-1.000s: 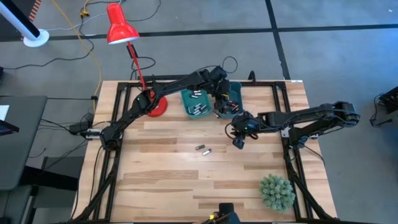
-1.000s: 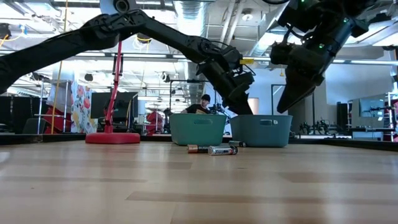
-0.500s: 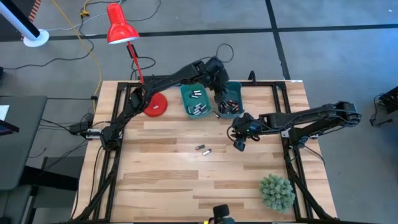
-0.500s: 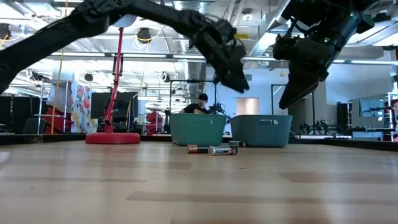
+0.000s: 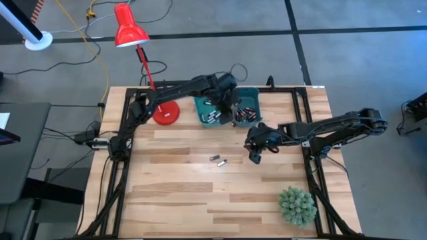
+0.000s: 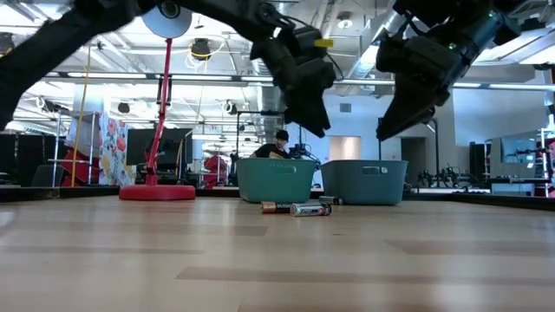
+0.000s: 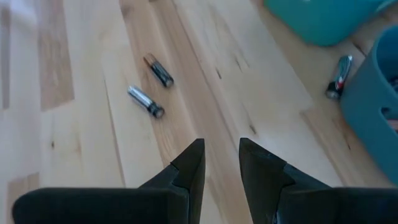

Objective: Sort batteries
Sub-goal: Put the black battery into the blue bin

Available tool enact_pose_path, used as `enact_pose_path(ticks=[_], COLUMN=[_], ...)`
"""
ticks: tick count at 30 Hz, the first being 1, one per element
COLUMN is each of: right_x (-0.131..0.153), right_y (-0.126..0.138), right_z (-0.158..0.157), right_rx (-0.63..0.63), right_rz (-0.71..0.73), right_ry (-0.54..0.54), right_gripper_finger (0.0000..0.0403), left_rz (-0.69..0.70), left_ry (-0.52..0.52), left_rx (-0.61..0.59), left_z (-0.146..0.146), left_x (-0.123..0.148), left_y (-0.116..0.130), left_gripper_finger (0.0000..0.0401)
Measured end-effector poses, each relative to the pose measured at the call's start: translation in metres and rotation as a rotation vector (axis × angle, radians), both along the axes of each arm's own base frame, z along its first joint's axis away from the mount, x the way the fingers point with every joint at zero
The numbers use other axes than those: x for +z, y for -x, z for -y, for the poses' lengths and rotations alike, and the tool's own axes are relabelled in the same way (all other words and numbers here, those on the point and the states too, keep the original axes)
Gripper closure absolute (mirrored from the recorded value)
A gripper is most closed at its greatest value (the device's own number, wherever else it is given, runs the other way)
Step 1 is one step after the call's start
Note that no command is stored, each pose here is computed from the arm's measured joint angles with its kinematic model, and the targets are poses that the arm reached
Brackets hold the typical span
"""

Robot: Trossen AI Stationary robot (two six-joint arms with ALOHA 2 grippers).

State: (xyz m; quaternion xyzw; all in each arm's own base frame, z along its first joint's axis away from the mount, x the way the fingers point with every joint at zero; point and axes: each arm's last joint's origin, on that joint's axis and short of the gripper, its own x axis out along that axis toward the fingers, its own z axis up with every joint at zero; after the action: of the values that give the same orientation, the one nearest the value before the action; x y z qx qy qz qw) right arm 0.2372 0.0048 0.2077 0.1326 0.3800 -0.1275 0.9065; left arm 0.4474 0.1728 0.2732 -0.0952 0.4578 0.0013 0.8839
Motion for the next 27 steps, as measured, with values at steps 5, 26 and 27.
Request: enact_pose_path(ticks=[5, 26, 27], right_x=[0.004, -0.049, -0.050], right_y=[-0.004, -0.096, -0.103], right_z=[0.000, -0.004, -0.006], right_rx=[0.000, 0.158, 0.167], right_rz=[0.055, 0.046, 0.047], right_ry=[-0.002, 0.151, 0.152], right_gripper_finger=[0.0285, 0.0203, 0.0198], left_rz=[0.086, 0.453, 0.458], left_ry=[-0.040, 0.011, 0.017], left_rx=[0.113, 0.450, 0.451], left_z=[0.017, 0.137, 0.139], left_x=[-0.008, -0.039, -0.041], left_y=[0.033, 0.276, 0.284], left_gripper_finger=[0.0232, 0.0232, 0.0232])
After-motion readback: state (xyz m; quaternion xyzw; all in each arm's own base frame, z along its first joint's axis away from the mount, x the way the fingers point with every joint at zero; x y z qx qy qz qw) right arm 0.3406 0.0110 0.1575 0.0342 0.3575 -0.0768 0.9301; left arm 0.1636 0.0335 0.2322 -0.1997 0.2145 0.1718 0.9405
